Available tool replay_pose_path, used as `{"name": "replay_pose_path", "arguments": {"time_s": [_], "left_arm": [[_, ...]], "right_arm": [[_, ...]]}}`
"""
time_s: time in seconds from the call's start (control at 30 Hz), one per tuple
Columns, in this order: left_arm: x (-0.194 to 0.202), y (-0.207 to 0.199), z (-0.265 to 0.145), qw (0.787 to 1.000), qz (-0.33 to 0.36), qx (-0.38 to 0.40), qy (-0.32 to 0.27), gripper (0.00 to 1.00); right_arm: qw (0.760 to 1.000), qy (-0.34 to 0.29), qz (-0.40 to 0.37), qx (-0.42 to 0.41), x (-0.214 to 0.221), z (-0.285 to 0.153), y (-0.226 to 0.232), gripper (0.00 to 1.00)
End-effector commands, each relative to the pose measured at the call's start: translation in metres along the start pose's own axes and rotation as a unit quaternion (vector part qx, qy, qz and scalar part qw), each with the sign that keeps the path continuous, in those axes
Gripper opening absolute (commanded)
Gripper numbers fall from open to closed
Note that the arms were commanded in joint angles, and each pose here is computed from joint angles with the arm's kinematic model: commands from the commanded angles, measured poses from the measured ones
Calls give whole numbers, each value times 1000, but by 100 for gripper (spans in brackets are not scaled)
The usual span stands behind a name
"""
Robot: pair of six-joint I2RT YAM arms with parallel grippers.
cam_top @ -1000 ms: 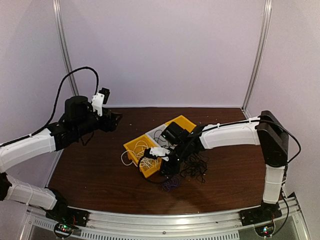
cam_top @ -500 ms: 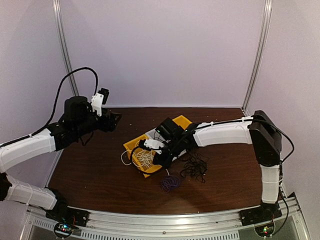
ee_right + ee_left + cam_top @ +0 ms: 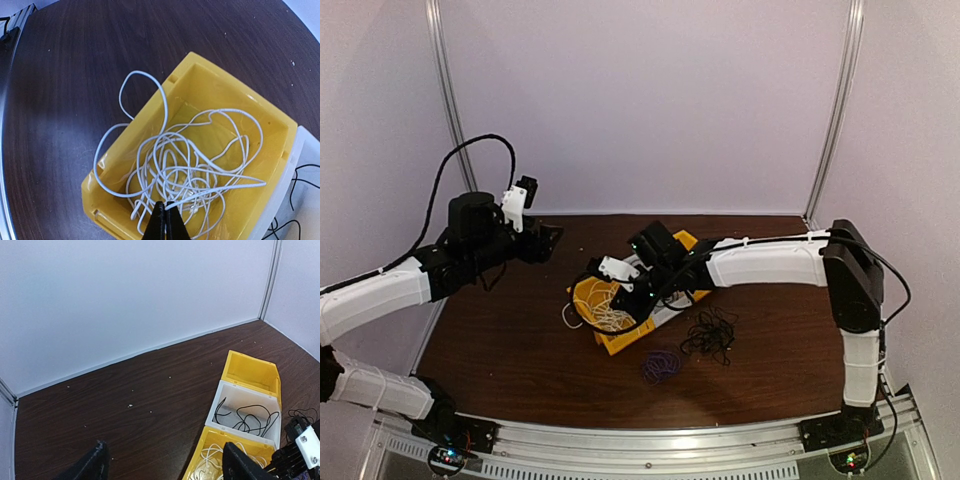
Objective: Untangle the cables
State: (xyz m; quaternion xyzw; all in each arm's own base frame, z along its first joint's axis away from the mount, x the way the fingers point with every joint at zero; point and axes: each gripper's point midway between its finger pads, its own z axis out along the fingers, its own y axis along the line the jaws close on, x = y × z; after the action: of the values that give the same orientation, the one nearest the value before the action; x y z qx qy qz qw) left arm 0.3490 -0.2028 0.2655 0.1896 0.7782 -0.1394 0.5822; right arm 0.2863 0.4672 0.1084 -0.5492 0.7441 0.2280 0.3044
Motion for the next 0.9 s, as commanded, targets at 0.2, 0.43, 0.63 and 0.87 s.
{"name": "replay_pose_path", "arguments": {"time_s": [0.2,0.43,0.63,0.87], "left_arm": [[-18,-2,-4,999,-14,14,-36,78],[-19,-1,-7,999,-13,11,-38,78],[4,0,-11,997,-81,10,-6,89],[98,-25,-17,971,-218,77,56,85]], "right_arm": [[995,-85,-24,41,-49,10,-21,0],[998,-45,-16,43,-13,39,-30,0],[998,-25,-17,52,0,36,-30,0],[998,-21,-20,56,-9,10,-31,24]]}}
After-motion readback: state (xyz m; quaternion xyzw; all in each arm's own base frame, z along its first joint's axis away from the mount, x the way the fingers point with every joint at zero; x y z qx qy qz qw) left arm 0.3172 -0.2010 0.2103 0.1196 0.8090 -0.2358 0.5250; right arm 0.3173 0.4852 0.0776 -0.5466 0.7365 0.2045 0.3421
